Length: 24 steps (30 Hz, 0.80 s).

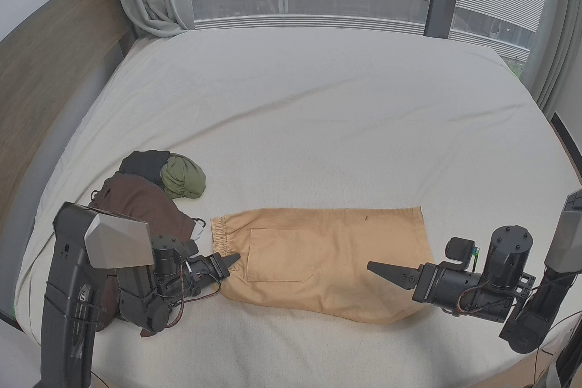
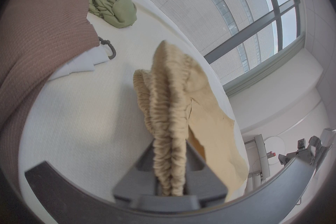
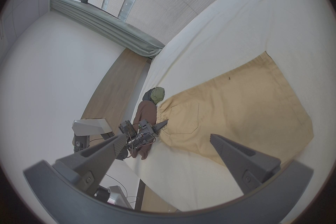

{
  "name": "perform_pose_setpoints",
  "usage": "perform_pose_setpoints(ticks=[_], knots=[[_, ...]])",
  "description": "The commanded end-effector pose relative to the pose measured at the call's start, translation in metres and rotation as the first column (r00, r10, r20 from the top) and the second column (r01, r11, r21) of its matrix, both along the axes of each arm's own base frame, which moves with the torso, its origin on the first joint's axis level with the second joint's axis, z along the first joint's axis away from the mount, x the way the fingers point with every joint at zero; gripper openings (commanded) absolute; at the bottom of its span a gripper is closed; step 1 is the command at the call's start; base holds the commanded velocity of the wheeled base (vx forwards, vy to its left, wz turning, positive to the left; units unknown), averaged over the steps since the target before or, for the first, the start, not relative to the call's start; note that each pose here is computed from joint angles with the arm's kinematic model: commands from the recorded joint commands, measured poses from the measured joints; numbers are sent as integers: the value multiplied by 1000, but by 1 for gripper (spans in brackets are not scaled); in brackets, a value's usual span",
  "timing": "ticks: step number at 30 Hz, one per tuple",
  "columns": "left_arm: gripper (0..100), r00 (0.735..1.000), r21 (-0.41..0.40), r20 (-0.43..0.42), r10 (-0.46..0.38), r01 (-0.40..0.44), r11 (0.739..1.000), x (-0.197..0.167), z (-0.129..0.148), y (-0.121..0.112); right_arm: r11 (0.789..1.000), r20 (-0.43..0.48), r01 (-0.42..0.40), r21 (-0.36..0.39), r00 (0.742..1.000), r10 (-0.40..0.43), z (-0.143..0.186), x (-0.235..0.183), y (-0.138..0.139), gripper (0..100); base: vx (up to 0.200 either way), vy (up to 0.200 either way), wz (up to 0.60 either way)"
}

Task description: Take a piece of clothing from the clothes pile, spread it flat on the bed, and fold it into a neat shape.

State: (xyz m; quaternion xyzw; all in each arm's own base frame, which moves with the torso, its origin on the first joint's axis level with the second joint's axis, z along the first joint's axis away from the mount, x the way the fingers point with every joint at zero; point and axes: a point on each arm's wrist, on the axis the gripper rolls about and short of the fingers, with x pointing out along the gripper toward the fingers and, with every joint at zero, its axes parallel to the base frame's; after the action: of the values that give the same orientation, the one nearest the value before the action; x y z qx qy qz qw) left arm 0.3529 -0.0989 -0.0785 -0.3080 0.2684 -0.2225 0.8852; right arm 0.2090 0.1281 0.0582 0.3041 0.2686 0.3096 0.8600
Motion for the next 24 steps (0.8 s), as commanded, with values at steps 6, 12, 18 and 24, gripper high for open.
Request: perform_pose_setpoints(ticks=[6,12,18,24], knots=[[0,999,-51,-46,27,-29,998,-7,7,6,1000,-3,14,-2,1000,-14,-2,3,-2,100,0,0,0],[0,999,-84,-20,30,-32,996,-8,29,8,1000,-3,14,-2,1000,-14,-2,3,-2,100,0,0,0],[0,998,-118,-5,68,-68,991,-9,49,20,1000,-4,14,-2,1000,-14,-2,4,-2,100,0,0,0],[0,995,-118,-6,100,-100,988,-12,56,32,1000,-17,16,-8,1000,-16,-5,4,-2,100,0,0,0]])
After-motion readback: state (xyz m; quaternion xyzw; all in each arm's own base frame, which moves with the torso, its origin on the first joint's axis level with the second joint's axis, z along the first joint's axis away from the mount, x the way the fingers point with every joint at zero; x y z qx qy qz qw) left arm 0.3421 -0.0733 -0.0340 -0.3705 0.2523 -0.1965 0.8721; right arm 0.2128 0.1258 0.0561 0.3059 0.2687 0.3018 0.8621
